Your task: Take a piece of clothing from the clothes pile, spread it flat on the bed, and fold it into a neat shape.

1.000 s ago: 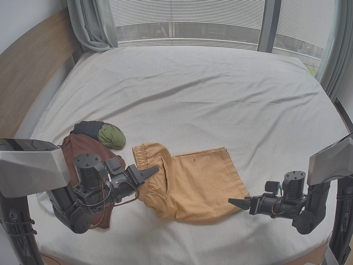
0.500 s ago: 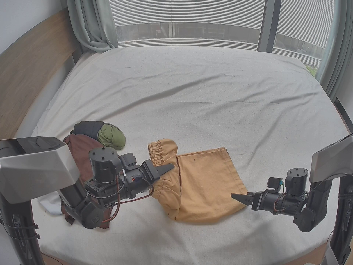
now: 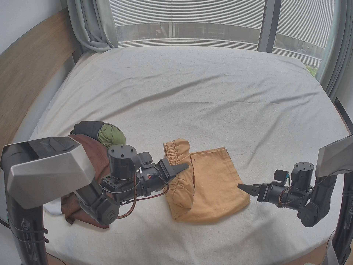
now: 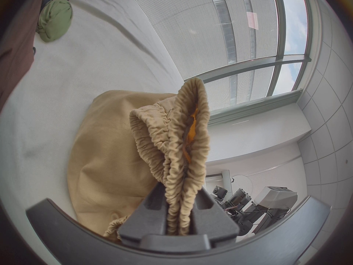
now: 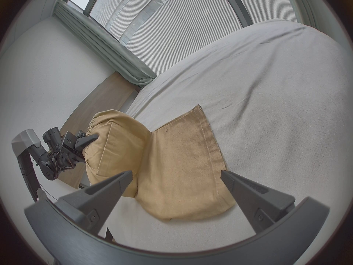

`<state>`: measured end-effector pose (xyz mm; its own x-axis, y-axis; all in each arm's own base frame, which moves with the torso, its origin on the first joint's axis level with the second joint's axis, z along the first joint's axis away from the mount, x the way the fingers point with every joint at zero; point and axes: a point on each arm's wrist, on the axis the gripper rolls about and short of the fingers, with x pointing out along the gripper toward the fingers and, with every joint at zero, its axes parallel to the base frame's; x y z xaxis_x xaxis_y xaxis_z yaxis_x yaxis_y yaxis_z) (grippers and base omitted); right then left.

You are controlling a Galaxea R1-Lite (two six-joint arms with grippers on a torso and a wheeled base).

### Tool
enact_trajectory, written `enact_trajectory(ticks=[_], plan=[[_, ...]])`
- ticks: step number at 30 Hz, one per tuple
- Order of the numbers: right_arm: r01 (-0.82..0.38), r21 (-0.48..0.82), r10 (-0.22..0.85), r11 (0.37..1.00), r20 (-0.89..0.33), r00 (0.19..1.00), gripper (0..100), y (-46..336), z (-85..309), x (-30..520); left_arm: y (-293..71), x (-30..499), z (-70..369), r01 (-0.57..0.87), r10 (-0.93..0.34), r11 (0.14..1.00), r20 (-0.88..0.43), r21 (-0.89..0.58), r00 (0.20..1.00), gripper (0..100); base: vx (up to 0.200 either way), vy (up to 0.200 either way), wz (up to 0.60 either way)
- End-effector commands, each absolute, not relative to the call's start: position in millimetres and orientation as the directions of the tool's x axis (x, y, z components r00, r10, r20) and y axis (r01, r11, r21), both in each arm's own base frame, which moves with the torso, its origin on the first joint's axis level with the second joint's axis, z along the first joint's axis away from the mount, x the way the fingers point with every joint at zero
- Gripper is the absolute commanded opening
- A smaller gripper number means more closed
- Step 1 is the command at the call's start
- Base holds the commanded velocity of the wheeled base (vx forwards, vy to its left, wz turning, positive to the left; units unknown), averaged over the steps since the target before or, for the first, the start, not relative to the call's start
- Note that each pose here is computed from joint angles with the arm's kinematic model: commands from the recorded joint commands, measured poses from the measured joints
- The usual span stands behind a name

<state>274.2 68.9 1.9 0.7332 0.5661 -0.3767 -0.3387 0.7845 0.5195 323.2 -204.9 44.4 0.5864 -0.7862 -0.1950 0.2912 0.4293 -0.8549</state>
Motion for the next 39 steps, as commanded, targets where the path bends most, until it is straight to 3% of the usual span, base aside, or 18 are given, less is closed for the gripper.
enact_trajectory(ticks=[1, 23, 39], plan=[[-0.337, 0.519, 0.562, 0.785, -0.369, 0.74, 100, 67, 4, 275, -214, 327, 39, 0.29, -0.794, 0.425, -0.199, -0.858, 0.574, 0, 0.0, 0.0, 0.0], [-0.326, 0.517, 0.545, 0.791, -0.356, 0.759, 100, 61, 6, 280, -277, 337, 23, 0.28, -0.834, 0.41, -0.232, -0.868, 0.5, 0, 0.0, 0.0, 0.0], [-0.328, 0.519, 0.546, 0.79, -0.35, 0.761, 100, 59, 6, 281, -295, 348, 20, 0.265, -0.835, 0.422, -0.259, -0.867, 0.485, 0, 0.0, 0.0, 0.0]])
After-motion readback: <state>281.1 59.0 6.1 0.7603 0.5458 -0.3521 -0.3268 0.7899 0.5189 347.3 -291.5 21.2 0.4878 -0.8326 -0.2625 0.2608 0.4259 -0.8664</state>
